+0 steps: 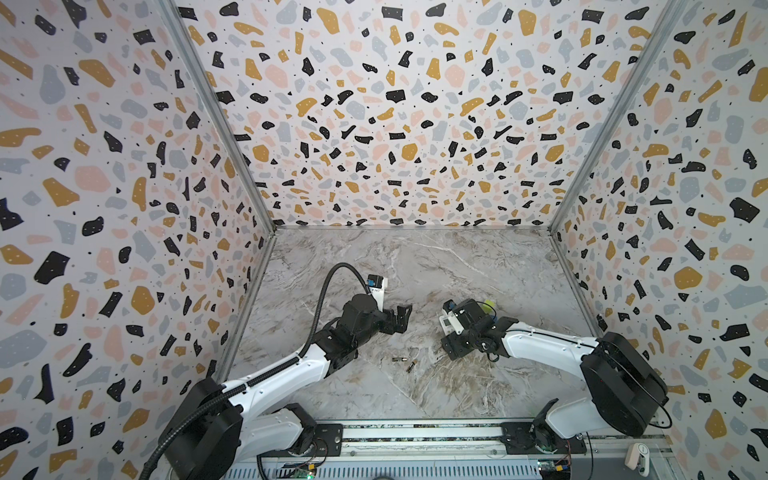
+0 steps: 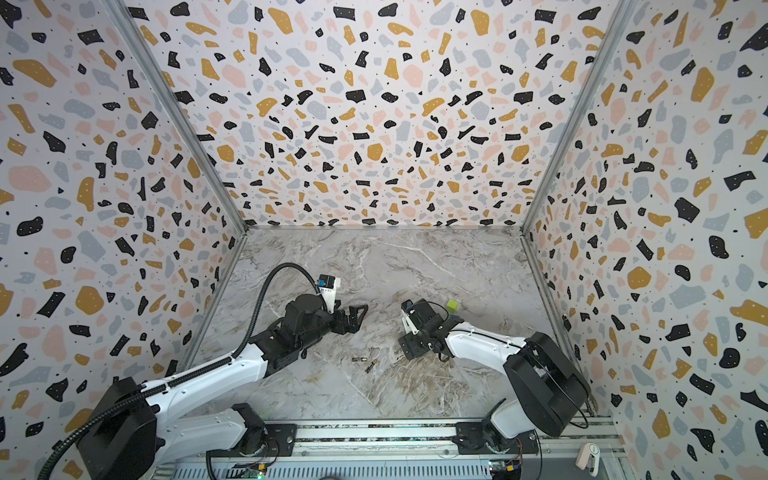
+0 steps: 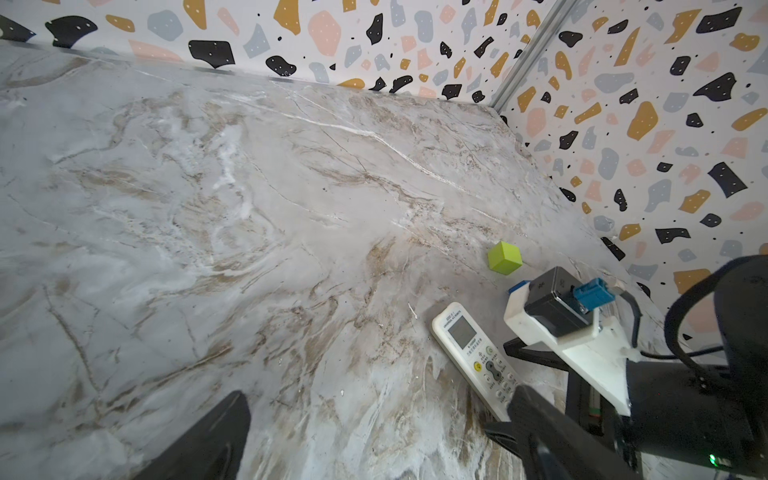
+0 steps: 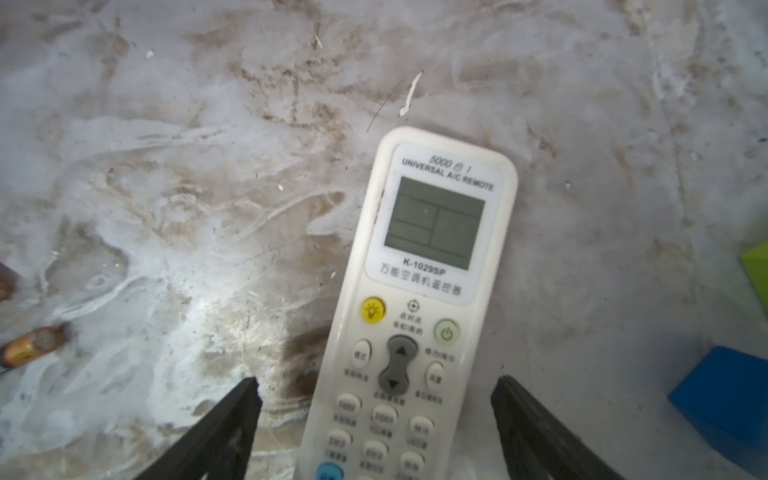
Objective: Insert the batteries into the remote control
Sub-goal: 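Grasp the white remote with the right gripper while the left arm moves forward, then lift the remote with the right gripper toward the left gripper while the left gripper approaches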
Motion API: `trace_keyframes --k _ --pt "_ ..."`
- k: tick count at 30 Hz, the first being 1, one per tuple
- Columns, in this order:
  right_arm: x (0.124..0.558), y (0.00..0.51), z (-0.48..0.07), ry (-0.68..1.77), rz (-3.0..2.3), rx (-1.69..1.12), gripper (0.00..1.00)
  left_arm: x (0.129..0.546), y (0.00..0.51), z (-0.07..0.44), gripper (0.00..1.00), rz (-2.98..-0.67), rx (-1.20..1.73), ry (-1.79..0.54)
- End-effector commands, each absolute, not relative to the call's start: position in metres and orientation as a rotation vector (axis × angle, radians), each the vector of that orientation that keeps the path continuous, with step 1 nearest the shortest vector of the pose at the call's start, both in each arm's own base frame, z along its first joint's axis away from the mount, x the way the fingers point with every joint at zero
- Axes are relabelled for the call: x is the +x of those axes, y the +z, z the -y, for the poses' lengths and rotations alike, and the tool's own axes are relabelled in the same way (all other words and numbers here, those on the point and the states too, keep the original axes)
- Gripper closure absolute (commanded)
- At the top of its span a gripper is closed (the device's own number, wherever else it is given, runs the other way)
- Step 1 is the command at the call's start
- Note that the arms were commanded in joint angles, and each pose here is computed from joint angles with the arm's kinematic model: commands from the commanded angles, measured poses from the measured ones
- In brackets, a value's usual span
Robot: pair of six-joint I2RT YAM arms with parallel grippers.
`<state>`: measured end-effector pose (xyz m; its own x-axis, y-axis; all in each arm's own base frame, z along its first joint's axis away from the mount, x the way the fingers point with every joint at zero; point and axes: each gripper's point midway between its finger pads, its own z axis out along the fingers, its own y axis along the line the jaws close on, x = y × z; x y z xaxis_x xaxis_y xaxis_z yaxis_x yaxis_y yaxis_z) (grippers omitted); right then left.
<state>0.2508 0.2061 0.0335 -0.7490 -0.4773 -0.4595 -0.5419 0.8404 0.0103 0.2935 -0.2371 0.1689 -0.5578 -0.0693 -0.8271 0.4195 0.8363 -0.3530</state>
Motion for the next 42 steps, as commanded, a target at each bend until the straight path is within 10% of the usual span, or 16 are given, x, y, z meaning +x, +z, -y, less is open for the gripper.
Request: trace_keyframes --k 1,18,23,26,42 --pt "0.256 0.039 -0.197 0.106 -2.589 -0.708 0.17 0.3 0.187 0.242 0.0 -2.022 0.245 -0.652" --pt "0.251 0.025 -0.197 0.104 -2.621 -0.726 0.44 0.301 0.19 0.226 0.0 -2.023 0.256 -0.534" --pt "0.25 0.041 -0.205 0.183 -2.573 -0.73 0.74 0.3 0.2 0.232 0.01 -2.004 0.287 -0.562" --pt "0.252 0.062 -0.215 0.27 -2.507 -0.734 0.9 0.298 0.214 0.241 0.0 -1.979 0.32 -0.618" --pt "0.209 0.269 -0.263 1.236 -1.651 -0.845 1.0 0.217 0.352 0.293 0.01 -1.522 0.681 -1.212"
